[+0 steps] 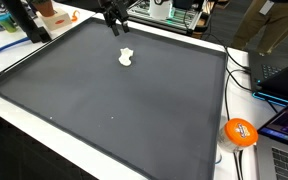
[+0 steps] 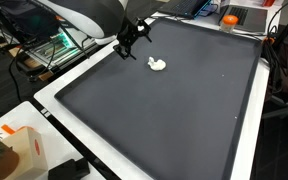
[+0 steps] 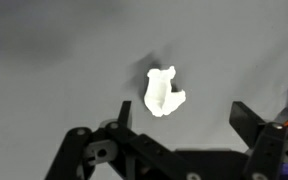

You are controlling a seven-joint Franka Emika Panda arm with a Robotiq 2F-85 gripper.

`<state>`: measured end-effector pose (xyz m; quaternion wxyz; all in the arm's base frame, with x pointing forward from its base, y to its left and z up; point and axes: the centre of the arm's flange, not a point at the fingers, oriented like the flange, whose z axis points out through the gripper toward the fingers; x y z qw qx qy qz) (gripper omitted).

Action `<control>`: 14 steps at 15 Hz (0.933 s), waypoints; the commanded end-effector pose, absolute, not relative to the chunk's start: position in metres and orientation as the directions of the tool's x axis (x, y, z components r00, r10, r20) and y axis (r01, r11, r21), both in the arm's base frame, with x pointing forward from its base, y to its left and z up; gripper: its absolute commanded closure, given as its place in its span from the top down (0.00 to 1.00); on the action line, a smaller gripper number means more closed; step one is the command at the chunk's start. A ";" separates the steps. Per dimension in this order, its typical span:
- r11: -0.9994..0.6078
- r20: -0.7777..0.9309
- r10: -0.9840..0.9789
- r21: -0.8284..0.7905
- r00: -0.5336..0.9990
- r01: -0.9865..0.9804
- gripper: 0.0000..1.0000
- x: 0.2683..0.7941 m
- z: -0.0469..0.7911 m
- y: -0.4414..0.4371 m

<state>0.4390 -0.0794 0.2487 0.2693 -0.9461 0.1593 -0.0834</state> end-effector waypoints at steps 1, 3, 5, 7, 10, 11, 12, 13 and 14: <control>-0.840 0.221 -0.361 -0.499 0.906 -0.213 1.00 0.410 0.255 -0.060; -0.869 0.291 -0.350 -0.457 0.891 -0.192 1.00 0.397 0.259 -0.052; -0.893 0.349 -0.335 -0.414 0.875 -0.177 1.00 0.386 0.263 -0.044; -0.916 0.398 -0.317 -0.365 0.861 -0.169 1.00 0.379 0.267 -0.033; -0.942 0.447 -0.295 -0.284 0.844 -0.179 1.00 0.374 0.274 -0.017; -0.916 0.388 -0.296 -0.373 0.873 -0.146 1.00 0.402 0.272 -0.043; -0.926 0.399 -0.292 -0.345 0.869 -0.153 1.00 0.401 0.277 -0.040; -0.933 0.408 -0.287 -0.323 0.867 -0.157 1.00 0.400 0.281 -0.036; -0.938 0.414 -0.281 -0.308 0.866 -0.157 1.00 0.399 0.282 -0.034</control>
